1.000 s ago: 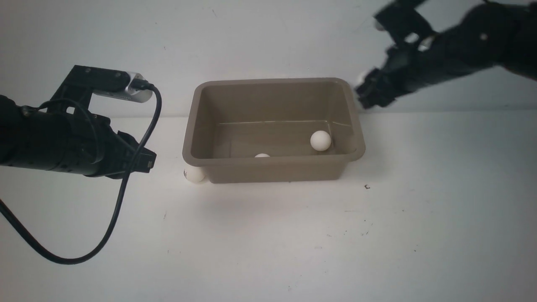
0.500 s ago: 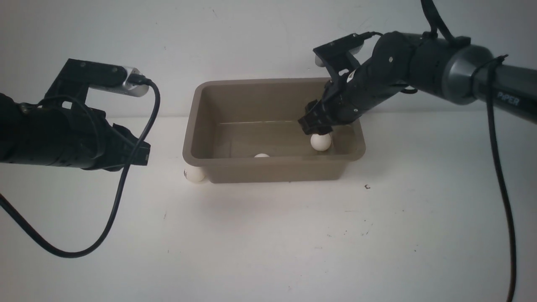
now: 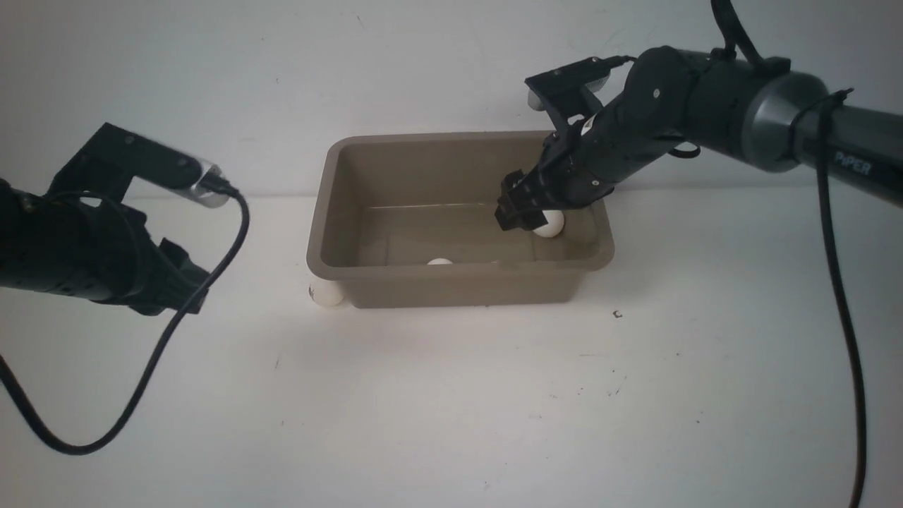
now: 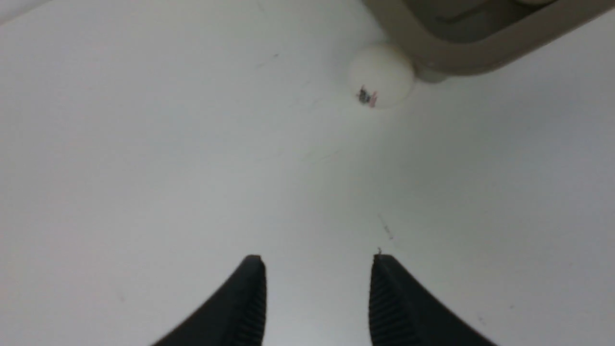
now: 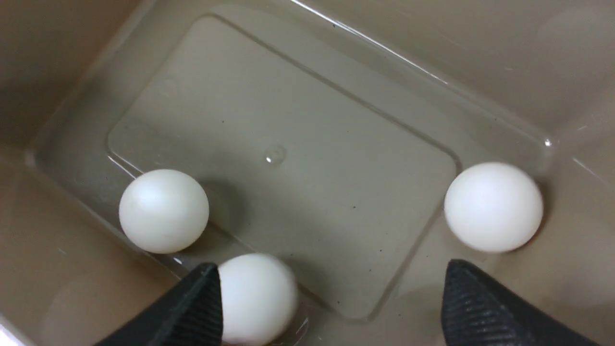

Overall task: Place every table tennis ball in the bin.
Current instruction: Use the right arm to put the table tennis ball into the box, then use the left arm to clamp the table tennis ball closest to it

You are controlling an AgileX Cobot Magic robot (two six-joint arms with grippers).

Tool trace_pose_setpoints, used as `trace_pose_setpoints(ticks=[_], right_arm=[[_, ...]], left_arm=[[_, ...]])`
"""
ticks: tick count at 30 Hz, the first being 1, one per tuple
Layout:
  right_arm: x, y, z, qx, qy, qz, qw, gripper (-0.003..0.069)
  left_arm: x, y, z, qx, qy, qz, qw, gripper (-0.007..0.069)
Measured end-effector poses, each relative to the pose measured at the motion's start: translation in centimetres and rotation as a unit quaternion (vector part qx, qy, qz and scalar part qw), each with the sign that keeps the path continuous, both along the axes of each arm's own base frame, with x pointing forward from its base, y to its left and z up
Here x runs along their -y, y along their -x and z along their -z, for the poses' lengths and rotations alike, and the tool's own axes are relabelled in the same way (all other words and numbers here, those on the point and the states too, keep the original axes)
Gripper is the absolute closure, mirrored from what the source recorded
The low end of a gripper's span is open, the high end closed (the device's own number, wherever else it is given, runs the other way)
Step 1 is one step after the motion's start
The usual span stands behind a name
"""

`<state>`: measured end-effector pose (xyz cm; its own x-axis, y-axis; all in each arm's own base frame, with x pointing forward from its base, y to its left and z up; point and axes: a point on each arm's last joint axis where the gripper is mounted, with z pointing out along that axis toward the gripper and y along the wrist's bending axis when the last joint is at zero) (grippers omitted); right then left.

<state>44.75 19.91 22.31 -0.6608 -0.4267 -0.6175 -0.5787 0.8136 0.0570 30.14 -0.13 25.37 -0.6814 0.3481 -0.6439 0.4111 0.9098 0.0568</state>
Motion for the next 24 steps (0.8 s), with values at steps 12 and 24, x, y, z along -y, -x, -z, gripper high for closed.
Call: trace_pose_setpoints(ticks=[12,24], right_arm=[[1.4,4.0,-13.7,0.104,-0.018,-0.044,0.994,0.0105],[4.4,10.3,-21.9,0.166,0.015,-0.062,0.984,0.0105]], left_arm=[[-0.2,-2.9,5.0,0.003,-0.042,0.112,0.993,0.0123],[1.2,-4.6,9.0,0.053,-0.018,0.232,0.971,0.0122]])
